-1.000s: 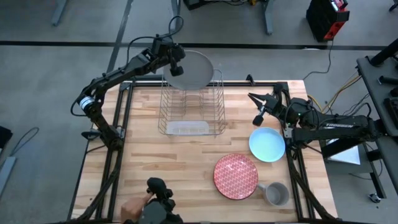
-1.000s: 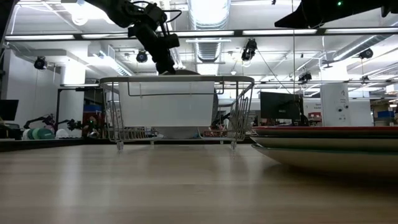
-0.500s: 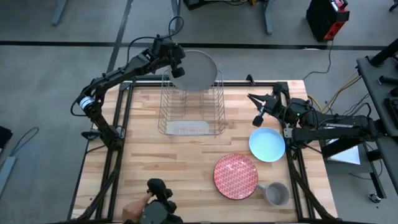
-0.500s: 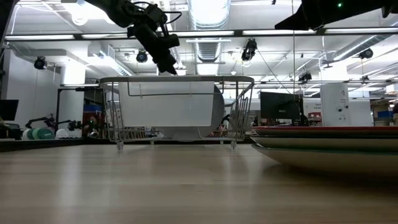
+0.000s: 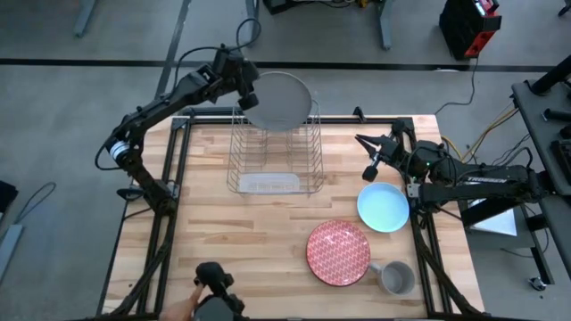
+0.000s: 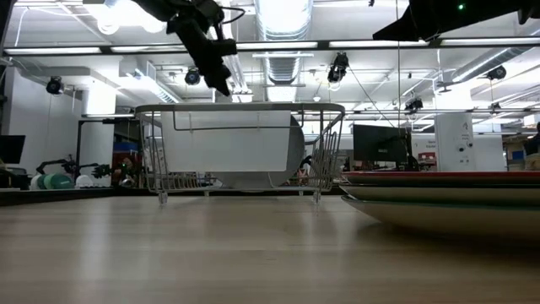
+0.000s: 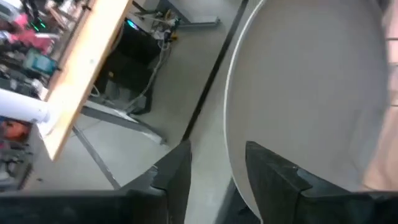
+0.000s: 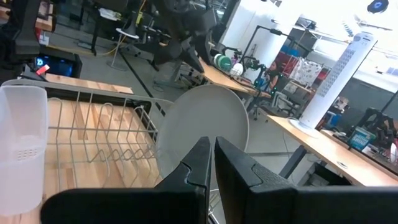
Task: Sort dishes
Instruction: Put the red plate into the dish rack
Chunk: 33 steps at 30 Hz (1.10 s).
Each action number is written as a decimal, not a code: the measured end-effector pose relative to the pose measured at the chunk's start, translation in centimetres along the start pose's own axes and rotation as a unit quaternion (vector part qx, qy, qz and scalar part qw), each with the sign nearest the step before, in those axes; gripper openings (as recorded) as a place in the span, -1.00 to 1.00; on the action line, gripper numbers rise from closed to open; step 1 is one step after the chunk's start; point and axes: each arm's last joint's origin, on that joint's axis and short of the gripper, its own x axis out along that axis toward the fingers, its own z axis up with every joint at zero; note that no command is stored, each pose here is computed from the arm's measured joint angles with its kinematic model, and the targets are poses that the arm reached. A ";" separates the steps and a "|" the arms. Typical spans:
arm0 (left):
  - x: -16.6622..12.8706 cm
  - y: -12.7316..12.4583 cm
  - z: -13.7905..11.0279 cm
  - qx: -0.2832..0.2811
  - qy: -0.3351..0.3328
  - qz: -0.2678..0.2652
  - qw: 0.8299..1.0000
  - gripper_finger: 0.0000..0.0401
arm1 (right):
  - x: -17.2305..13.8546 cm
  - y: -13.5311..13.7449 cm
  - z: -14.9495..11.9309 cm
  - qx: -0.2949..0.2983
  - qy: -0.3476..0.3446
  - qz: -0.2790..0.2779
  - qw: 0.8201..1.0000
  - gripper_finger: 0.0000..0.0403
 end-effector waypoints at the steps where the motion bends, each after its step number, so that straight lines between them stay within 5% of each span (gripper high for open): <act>1: -0.7 0.1 0.4 -0.011 -0.004 -0.010 1.000 -0.28 | 0.0 0.0 0.0 0.003 -0.001 0.000 1.000 -0.93; 5: -3.6 -0.4 2.1 -0.050 -0.068 -0.135 0.987 -0.28 | 0.0 0.0 0.1 0.010 -0.002 -0.001 1.000 -0.93; 9: -6.6 -2.6 4.2 -0.063 -0.184 -0.325 0.925 -0.30 | 0.1 0.0 0.0 0.015 0.001 0.001 1.000 -0.93; 13: -9.5 -6.9 5.8 -0.023 -0.220 -0.410 0.885 -0.36 | 0.1 0.2 0.0 0.046 -0.005 0.032 0.998 -0.93; 16: -10.9 -11.4 6.7 0.009 -0.215 -0.423 0.880 -0.40 | 0.0 0.4 0.0 0.076 -0.003 0.068 0.995 -0.93; 21: -13.0 -18.6 6.0 0.065 -0.161 -0.383 0.907 -0.42 | 0.0 0.7 -0.3 0.119 0.019 0.090 0.989 -0.93; 26: -15.6 -23.9 4.4 0.086 -0.143 -0.418 0.893 -0.42 | -0.3 1.3 -1.5 0.118 0.081 0.132 0.981 -0.93; 33: -17.1 -29.6 2.1 0.112 -0.183 -0.419 0.882 -0.42 | -0.8 2.2 -2.3 0.246 0.145 0.245 0.926 -0.93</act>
